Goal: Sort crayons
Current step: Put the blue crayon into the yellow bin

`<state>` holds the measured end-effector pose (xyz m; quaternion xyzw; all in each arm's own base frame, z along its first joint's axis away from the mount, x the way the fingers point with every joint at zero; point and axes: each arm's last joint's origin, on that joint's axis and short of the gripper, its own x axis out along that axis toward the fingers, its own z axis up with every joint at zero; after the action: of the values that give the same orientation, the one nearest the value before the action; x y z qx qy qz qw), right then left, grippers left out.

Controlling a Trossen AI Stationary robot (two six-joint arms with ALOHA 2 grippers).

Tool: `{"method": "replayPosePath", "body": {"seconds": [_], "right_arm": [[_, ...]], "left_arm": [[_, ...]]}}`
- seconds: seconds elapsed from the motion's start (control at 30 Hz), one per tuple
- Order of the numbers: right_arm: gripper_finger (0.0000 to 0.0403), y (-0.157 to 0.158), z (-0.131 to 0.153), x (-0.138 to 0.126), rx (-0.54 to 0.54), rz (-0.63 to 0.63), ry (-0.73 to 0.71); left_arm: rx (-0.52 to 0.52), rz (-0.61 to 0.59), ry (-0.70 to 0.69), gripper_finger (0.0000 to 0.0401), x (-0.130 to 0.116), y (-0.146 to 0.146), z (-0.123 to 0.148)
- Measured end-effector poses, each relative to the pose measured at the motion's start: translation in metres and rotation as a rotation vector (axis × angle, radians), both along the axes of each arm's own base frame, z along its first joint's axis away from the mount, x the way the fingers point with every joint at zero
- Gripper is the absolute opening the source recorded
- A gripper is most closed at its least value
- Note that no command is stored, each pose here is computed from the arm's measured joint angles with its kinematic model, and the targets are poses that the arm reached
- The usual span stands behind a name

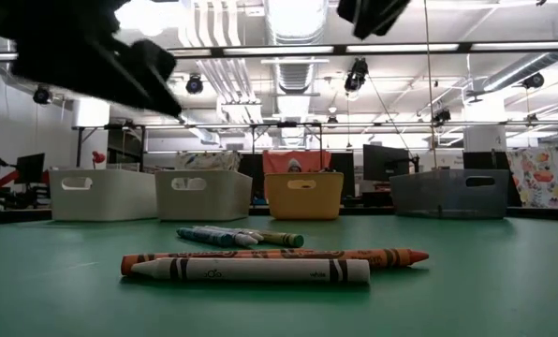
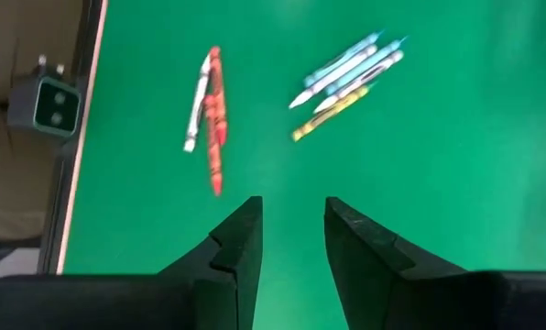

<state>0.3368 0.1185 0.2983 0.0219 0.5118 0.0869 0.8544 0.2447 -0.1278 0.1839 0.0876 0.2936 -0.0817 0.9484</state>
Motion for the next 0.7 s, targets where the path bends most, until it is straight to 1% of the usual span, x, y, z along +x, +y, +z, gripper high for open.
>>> {"method": "replayPosePath", "body": {"seconds": [0.13, 0.37, 0.47, 0.6, 0.7], "right_arm": [[0.0103, 0.015, -0.009, -0.008, 0.004, 0.018, 0.034], [0.0091, 0.028, -0.023, -0.019, 0.011, 0.015, 0.054], [0.0085, 0.030, -0.029, -0.021, 0.022, 0.005, 0.051], [0.0080, 0.031, -0.033, -0.025, 0.038, 0.010, 0.020], [0.0080, 0.030, -0.037, -0.026, 0.043, 0.002, 0.023]], "left_arm": [[0.086, 0.000, 0.099, 0.0170, 0.014, 0.005, -0.010], [0.161, -0.088, 0.186, 0.0170, 0.037, -0.001, -0.026], [0.180, -0.093, 0.204, 0.0170, 0.044, -0.002, -0.029], [0.200, -0.077, 0.255, 0.0170, 0.049, 0.003, -0.036], [0.180, -0.085, 0.280, 0.0170, 0.051, 0.007, -0.042]]}}
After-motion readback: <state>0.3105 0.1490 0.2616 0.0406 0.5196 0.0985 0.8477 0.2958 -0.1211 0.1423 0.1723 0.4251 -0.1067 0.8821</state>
